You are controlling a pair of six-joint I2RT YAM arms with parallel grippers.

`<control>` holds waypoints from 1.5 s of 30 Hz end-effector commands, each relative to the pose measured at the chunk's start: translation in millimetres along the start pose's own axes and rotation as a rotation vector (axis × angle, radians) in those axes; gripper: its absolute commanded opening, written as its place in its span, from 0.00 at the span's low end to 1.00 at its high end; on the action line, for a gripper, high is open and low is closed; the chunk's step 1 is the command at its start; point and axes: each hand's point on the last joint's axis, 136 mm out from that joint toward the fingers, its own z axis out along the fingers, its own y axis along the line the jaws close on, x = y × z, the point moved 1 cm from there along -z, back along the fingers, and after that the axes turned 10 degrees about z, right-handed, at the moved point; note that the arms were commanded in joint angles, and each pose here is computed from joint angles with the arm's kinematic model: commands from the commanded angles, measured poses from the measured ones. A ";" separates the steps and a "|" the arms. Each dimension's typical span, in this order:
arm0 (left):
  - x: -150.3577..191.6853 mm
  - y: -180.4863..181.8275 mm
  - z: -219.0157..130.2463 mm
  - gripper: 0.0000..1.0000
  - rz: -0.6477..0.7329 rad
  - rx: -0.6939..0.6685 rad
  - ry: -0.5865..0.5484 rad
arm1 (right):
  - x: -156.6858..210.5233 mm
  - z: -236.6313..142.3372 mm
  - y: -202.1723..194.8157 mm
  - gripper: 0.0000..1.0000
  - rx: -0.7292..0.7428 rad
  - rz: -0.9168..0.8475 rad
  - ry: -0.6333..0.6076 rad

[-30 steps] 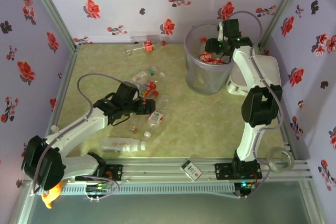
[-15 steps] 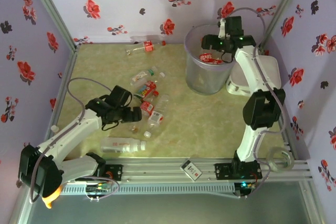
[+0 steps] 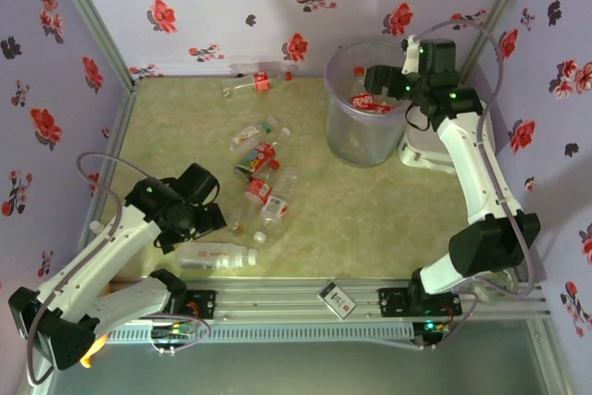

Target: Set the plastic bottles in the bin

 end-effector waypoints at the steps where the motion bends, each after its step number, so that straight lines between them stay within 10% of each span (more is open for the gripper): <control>1: 16.6 8.6 14.1 0.97 -0.152 -0.040 0.053 | -1.0 0.5 4.6 0.97 -0.031 -0.018 -0.010; 20: 26.0 -4.9 98.8 0.99 -0.427 0.041 0.017 | 8.6 0.7 4.4 0.96 -0.081 -0.015 0.012; 29: 6.1 -4.5 114.6 0.90 -0.342 0.023 -0.015 | 10.3 -1.5 2.3 0.96 -0.077 -0.008 0.010; 33: -9.9 -4.1 118.5 0.52 -0.289 0.051 -0.023 | 9.8 -5.3 3.1 0.96 -0.078 -0.008 0.006; 45: -90.8 3.4 113.5 0.59 -0.021 0.021 -0.076 | 13.9 -11.9 2.8 0.96 -0.084 0.017 -0.001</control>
